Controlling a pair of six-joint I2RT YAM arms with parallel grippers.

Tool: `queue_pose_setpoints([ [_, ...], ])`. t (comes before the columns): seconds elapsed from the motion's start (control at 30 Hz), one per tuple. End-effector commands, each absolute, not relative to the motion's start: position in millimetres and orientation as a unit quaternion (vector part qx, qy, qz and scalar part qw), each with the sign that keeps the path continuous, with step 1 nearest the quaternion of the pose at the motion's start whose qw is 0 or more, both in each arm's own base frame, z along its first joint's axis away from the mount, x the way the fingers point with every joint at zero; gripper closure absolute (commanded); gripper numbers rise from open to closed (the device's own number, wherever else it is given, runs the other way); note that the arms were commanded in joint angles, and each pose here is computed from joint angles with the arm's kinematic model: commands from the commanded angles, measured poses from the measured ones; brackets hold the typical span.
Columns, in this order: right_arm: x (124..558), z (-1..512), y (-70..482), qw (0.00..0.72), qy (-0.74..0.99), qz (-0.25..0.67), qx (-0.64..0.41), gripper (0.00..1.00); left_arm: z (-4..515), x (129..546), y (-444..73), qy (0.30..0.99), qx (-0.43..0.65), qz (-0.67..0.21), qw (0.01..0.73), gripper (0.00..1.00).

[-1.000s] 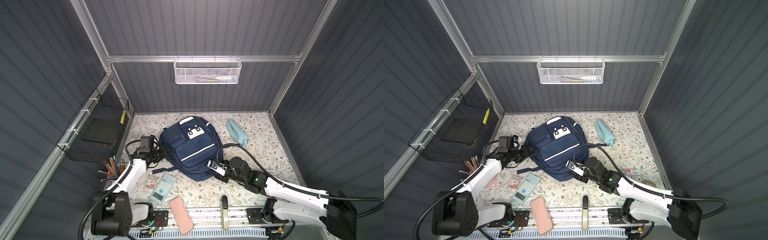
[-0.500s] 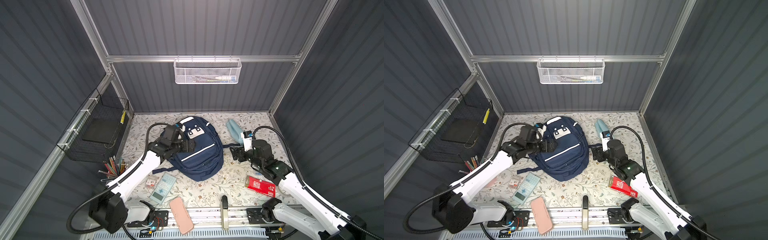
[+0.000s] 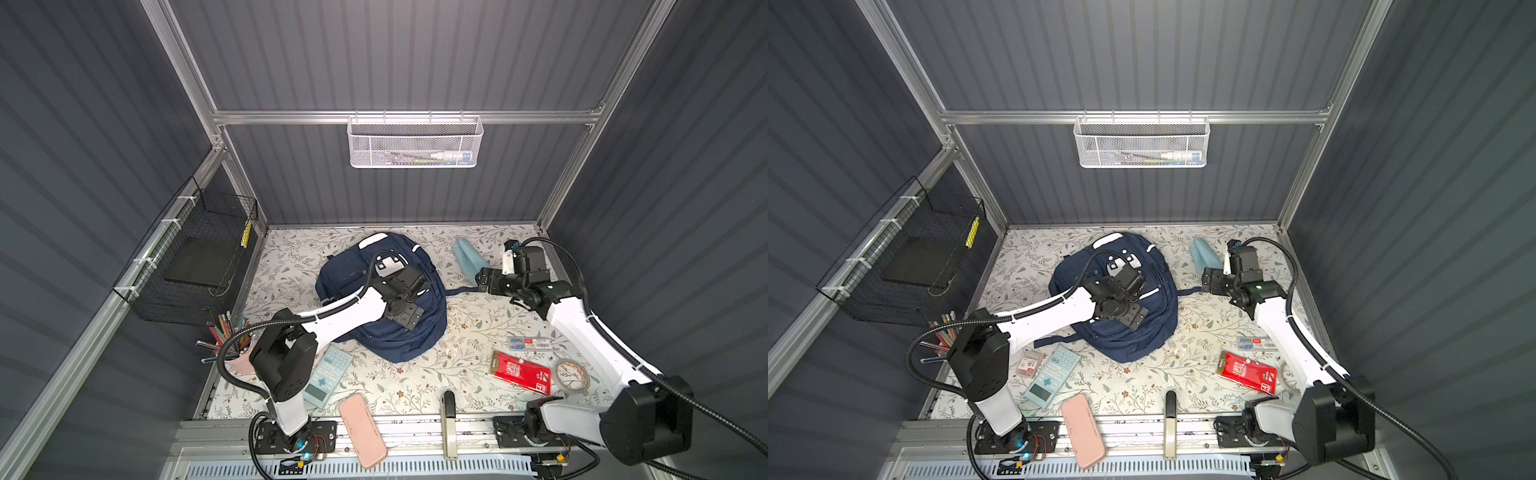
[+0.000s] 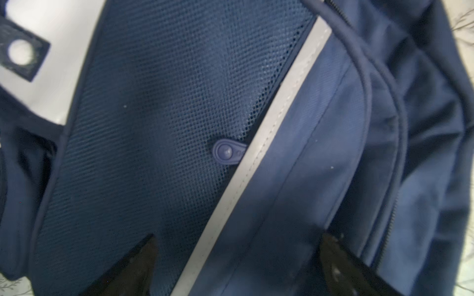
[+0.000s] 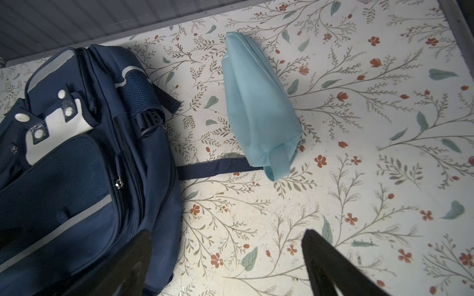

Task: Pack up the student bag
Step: 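Grasp the light blue pencil case with the right gripper while left holds the backpack flap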

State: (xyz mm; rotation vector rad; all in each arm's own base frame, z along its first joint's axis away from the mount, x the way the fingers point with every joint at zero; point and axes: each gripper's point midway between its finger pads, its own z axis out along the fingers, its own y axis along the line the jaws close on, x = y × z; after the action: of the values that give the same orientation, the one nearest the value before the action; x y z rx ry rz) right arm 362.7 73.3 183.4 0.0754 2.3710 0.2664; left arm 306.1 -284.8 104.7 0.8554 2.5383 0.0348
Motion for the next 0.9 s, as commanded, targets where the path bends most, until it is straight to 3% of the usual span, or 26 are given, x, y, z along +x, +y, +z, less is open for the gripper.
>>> queue_pose_setpoints([
  [0.0,372,184,74,0.361,0.926,0.109,0.015,0.07,106,318,-272,0.915,0.312,0.073,0.245,0.04],
  [0.33,396,158,68,0.345,0.931,0.116,0.034,0.04,78,308,-296,0.917,0.331,0.044,0.219,0.01],
  [0.4,400,153,66,0.341,0.933,0.109,0.032,0.04,78,309,-297,0.916,0.333,0.043,0.217,0.15],
  [0.53,409,147,55,0.338,0.936,0.086,0.039,0.04,107,313,-303,0.915,0.312,0.014,0.255,0.96],
  [0.57,411,145,53,0.335,0.937,0.088,0.039,0.06,119,314,-304,0.913,0.307,0.009,0.268,1.00],
  [0.7,420,134,40,0.319,0.944,0.065,0.047,0.13,169,321,-306,0.906,0.285,-0.008,0.313,1.00],
  [0.87,431,119,37,0.306,0.950,0.051,0.031,0.14,223,323,-303,0.891,0.264,-0.038,0.367,1.00],
])
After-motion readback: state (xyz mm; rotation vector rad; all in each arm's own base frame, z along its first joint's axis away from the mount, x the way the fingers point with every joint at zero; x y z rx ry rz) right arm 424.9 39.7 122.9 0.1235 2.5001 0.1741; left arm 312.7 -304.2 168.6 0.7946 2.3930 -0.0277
